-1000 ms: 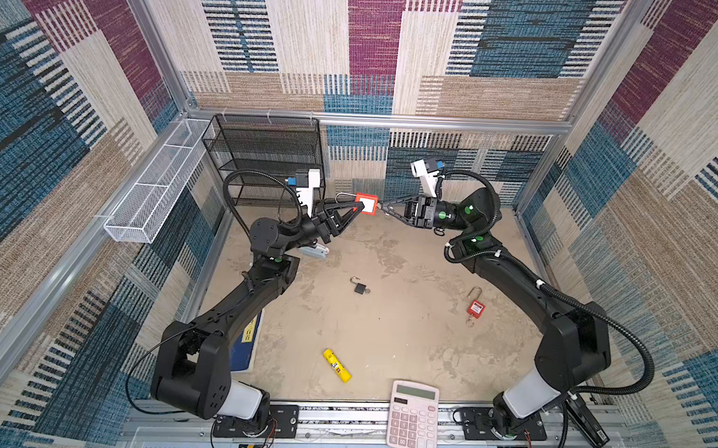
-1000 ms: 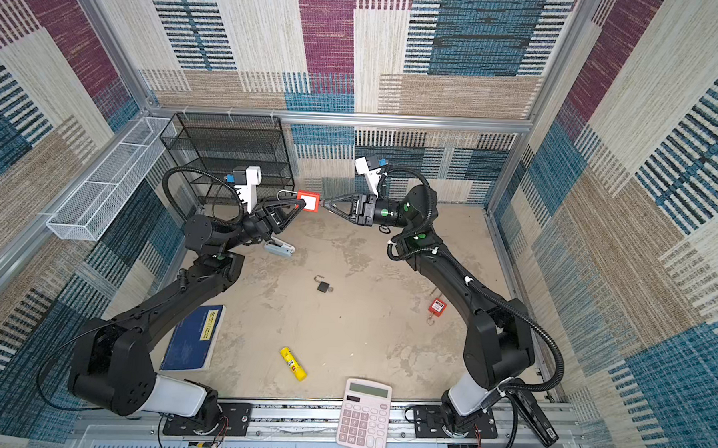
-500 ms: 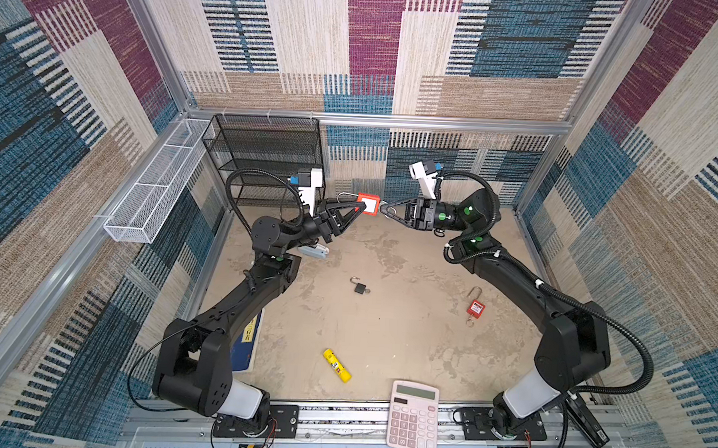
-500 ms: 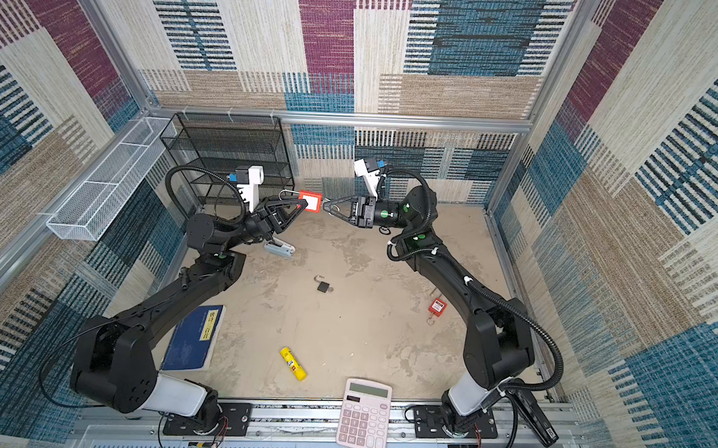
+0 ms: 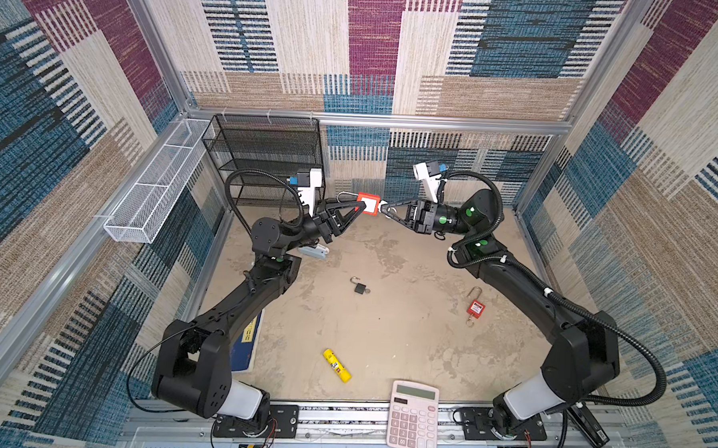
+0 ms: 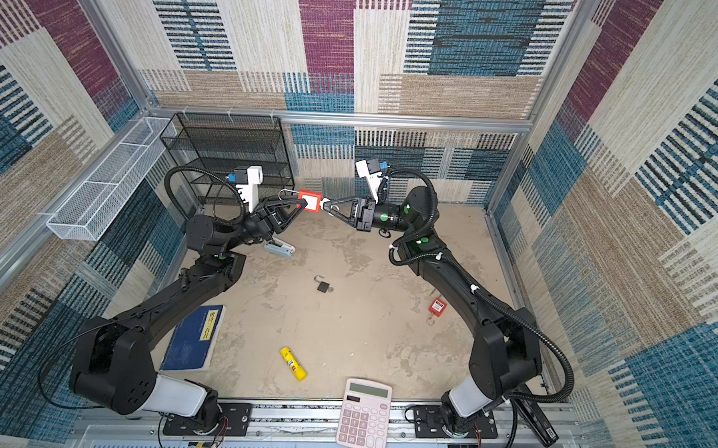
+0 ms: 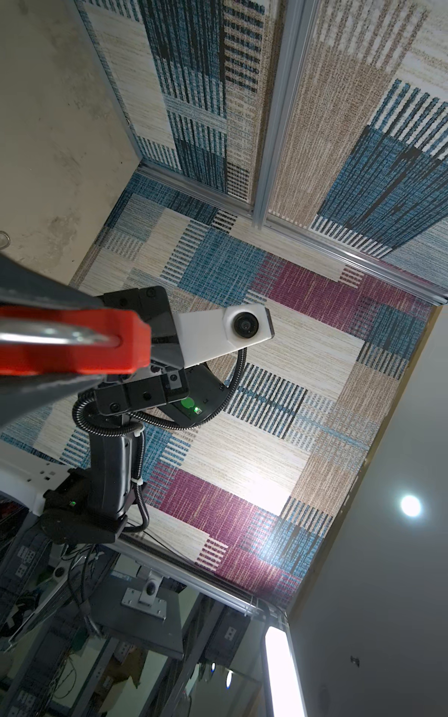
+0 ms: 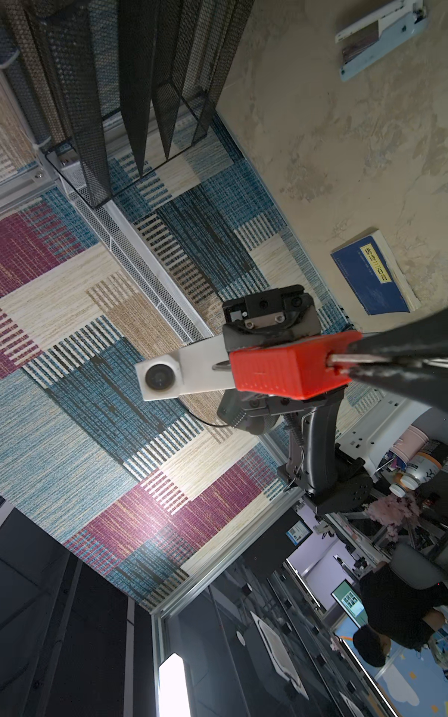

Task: Lock with the key

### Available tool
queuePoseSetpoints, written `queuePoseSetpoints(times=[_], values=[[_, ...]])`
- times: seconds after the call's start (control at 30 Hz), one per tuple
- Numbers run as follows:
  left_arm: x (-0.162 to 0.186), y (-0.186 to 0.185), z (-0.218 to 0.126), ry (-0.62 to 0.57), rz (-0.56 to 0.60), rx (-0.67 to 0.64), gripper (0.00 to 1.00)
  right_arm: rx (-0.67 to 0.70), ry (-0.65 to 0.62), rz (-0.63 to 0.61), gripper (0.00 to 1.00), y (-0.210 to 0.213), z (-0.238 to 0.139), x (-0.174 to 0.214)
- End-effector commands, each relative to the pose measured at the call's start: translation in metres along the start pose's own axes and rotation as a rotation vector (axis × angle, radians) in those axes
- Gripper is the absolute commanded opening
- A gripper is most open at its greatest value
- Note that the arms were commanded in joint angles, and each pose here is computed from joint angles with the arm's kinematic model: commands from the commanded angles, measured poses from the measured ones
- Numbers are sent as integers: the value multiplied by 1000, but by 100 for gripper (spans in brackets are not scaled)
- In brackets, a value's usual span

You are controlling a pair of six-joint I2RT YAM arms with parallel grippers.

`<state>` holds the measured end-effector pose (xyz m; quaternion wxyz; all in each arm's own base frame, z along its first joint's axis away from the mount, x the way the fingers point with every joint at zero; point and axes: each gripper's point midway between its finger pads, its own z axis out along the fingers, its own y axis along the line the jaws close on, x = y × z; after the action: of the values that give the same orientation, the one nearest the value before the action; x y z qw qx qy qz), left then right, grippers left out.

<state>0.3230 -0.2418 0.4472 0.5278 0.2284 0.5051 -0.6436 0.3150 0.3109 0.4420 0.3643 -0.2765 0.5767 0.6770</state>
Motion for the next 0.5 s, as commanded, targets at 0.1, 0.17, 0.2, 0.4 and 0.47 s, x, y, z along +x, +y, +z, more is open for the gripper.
queuePoseSetpoints(times=[0.1, 0.17, 0.2, 0.4, 0.47], values=[[-9, 4, -3, -73, -112, -31, 0, 43, -47, -296, 0, 27, 8, -17], [-9, 0, -5, -82, -130, -33, 0, 43, -50, -377, 0, 37, 9, -18], [-9, -1, -7, -87, -130, -42, 0, 50, -51, -404, 0, 39, 9, -18], [-6, -9, -6, -30, -111, -50, 0, 24, -21, -420, 0, 44, 10, -17], [-5, -8, -5, -10, -118, -52, 0, -2, 4, -392, 0, 46, 13, -15]])
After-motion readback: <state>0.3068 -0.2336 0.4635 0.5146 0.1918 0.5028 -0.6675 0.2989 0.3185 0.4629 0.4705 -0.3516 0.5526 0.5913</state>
